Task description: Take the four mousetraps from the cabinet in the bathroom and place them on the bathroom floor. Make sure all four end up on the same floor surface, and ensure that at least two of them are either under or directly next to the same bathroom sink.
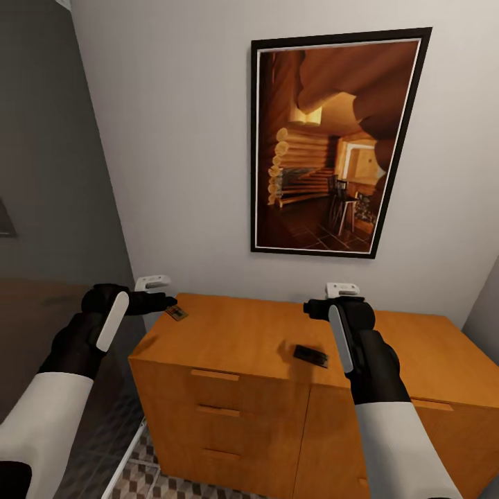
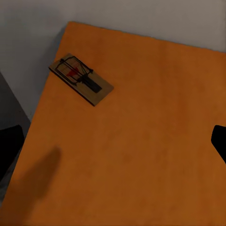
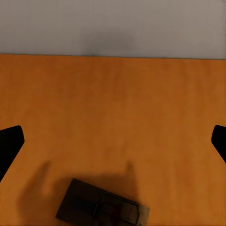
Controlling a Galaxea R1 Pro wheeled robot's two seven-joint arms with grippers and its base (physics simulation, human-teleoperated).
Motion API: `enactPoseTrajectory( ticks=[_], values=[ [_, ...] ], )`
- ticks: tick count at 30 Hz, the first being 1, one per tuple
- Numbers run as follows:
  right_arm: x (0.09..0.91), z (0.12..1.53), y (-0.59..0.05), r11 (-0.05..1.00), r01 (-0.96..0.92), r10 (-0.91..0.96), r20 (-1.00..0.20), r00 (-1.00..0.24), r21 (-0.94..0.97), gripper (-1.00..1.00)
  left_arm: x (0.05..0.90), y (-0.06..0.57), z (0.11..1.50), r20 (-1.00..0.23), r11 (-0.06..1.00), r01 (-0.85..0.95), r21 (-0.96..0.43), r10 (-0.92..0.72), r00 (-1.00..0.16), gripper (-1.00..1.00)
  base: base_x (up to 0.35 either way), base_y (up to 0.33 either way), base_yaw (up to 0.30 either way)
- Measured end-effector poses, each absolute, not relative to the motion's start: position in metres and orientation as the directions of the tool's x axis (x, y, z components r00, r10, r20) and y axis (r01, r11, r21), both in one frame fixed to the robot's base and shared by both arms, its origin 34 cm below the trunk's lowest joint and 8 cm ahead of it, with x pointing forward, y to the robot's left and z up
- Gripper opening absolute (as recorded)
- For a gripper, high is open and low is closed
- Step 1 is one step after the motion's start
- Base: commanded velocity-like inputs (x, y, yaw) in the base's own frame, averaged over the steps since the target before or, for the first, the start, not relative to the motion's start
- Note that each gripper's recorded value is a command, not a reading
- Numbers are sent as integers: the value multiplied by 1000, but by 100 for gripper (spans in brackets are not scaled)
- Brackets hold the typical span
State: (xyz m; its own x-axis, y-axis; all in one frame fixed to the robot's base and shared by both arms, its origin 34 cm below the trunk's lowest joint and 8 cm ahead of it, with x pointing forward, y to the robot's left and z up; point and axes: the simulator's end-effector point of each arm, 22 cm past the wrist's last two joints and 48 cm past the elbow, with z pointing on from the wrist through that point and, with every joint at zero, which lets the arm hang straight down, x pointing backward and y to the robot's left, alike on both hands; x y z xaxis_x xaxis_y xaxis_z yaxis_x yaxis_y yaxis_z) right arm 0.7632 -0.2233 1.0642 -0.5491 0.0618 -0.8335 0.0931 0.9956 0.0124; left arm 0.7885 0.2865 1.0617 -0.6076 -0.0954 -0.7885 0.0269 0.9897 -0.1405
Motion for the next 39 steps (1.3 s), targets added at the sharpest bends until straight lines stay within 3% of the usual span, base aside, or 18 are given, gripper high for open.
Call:
enactPoseTrajectory(
  ticks=[39],
  values=[
    [762,1041,-210,998,22,55,-803,-593,52,100,788,285,1058,-783,989,27,-143,-96,-614,100,0,0,0]
  ],
)
